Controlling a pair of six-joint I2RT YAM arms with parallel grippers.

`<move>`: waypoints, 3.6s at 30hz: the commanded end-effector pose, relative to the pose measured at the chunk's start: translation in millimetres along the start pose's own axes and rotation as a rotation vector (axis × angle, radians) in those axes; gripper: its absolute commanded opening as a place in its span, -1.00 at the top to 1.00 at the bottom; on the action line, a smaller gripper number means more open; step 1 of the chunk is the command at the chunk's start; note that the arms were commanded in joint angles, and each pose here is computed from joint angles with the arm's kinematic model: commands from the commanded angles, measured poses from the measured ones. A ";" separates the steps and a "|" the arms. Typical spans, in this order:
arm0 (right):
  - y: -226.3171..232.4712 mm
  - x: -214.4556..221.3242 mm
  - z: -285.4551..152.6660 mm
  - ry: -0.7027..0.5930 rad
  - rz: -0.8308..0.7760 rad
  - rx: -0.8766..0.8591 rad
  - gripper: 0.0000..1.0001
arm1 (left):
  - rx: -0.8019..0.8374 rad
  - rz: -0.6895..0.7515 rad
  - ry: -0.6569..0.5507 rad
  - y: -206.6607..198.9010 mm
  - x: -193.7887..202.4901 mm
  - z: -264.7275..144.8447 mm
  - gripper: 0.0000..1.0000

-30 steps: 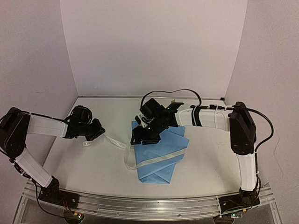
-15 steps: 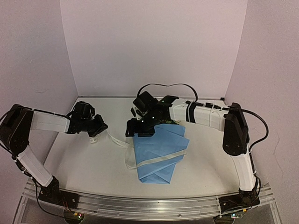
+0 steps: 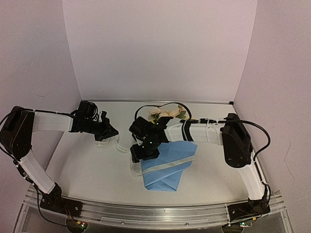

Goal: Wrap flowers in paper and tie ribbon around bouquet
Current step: Cross the ribbon over the folded bouquet.

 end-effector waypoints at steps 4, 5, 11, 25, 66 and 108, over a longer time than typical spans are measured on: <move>7.5 -31.3 -43.6 -0.137 -0.009 -0.070 -0.24 | 0.051 0.072 0.034 -39.4 -8.0 -4.4 1.00; 11.4 -31.2 -37.8 -0.127 -0.023 -0.078 -0.24 | 0.047 0.067 0.036 -40.6 -8.9 -4.0 0.99; 32.9 -28.5 -8.7 -0.095 -0.113 -0.058 -0.19 | 0.010 0.039 0.099 -39.6 -5.9 -1.3 0.99; 47.5 -3.9 25.6 -0.006 -0.246 0.074 -0.01 | -0.031 0.020 0.138 -27.8 3.8 -4.1 0.99; -186.6 -14.3 -129.9 -0.410 0.702 0.040 1.00 | 0.223 1.010 0.318 -159.2 153.1 72.4 0.97; -194.6 -7.5 -147.6 -0.415 0.567 0.057 1.00 | -0.287 0.370 -0.065 -71.4 22.9 105.1 -0.13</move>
Point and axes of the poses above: each gripper's point midway between its finger pads, its own z axis out along the fingers, its own y axis along the line the jaws close on, x = y × z, the point moved 6 cm from there along -z, back along the fingers, and after that the axes turned 15 degrees about -z, right-handed, at the moved point
